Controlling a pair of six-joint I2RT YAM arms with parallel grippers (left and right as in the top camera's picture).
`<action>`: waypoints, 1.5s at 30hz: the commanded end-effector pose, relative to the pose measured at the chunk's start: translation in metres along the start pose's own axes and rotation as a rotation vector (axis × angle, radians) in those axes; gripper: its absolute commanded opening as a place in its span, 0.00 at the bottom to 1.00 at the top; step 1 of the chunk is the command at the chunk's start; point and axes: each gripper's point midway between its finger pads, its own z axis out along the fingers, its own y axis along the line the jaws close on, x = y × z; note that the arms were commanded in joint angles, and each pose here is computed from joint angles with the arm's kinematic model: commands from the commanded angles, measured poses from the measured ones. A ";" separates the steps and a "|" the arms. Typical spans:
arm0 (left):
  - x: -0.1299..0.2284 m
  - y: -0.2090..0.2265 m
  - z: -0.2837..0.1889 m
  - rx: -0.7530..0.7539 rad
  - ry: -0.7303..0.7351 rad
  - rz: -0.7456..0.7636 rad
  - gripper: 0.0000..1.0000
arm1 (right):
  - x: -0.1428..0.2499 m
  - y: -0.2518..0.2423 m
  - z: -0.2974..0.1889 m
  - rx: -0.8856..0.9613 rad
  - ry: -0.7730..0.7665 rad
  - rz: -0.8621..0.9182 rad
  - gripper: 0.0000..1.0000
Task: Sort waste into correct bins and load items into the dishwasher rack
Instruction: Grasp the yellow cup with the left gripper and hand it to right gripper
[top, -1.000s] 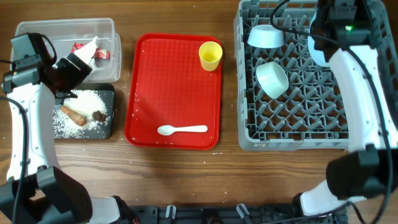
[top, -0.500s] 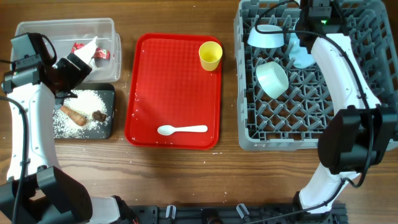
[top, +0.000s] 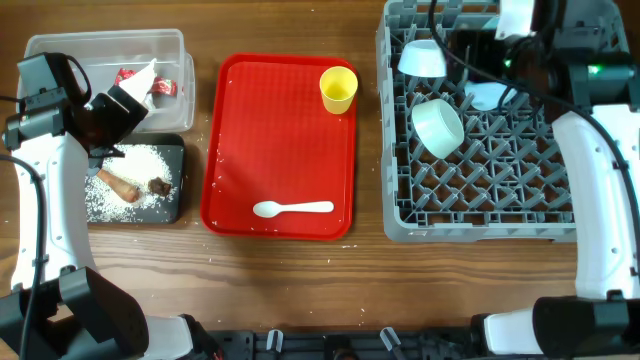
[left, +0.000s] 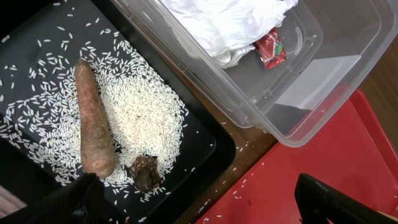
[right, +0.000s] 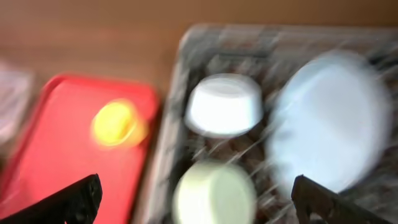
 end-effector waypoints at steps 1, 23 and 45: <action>-0.004 -0.001 -0.002 0.002 -0.010 0.003 1.00 | 0.027 0.026 0.007 -0.152 0.124 0.083 1.00; 0.133 -0.279 0.011 0.624 -0.025 0.854 0.99 | 0.060 0.024 0.001 -0.128 0.262 0.129 1.00; 0.206 -0.306 0.110 0.468 0.130 0.948 0.17 | 0.069 0.026 -0.001 -0.130 0.298 0.134 1.00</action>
